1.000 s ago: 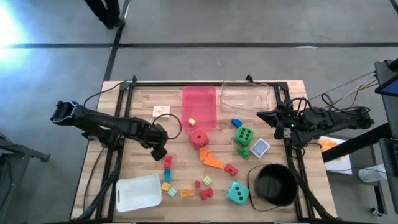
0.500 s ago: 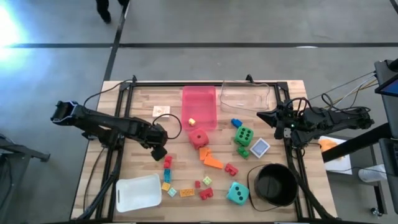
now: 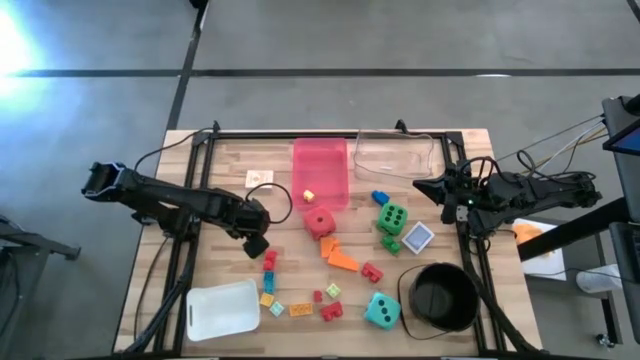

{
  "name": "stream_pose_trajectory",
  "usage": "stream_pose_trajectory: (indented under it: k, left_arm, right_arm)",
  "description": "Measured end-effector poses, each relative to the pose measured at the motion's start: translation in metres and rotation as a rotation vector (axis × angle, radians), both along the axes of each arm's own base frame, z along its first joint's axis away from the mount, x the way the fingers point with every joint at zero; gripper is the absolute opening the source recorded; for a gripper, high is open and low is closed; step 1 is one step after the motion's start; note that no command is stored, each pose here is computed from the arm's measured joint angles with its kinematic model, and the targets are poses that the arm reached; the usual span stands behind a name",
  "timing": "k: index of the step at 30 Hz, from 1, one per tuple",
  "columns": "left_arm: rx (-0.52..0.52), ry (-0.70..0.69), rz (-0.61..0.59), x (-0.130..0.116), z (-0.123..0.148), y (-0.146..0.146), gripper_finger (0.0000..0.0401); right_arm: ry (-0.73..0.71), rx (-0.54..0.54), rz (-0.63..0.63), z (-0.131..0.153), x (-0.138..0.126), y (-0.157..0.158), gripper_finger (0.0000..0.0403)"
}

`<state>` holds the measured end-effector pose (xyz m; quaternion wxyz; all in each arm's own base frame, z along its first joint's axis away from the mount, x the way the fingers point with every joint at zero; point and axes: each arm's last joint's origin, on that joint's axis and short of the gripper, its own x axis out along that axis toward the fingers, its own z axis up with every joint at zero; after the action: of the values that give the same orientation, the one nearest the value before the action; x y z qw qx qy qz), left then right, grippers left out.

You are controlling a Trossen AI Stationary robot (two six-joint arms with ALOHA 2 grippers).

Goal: Pick & Place Toys
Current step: Put the light green game piece into the red bin

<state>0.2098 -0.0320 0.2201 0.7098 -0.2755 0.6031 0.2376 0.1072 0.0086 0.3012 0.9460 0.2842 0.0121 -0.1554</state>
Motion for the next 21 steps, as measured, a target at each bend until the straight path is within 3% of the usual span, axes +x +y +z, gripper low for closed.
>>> stream_pose_trajectory:
  k: [11, 21]
  left_arm:
    - [-0.011, -0.008, 0.014, 0.000, -0.003, 0.000, 0.0273]
    - [0.043, 0.025, -0.090, 0.011, -0.022, -0.011, 0.0273]
  right_arm:
    - [-0.001, 0.000, 0.000, 0.000, 0.000, 0.000, 0.0009]
    - [-0.001, 0.000, 0.000, 0.000, 0.000, 0.000, 0.0009]
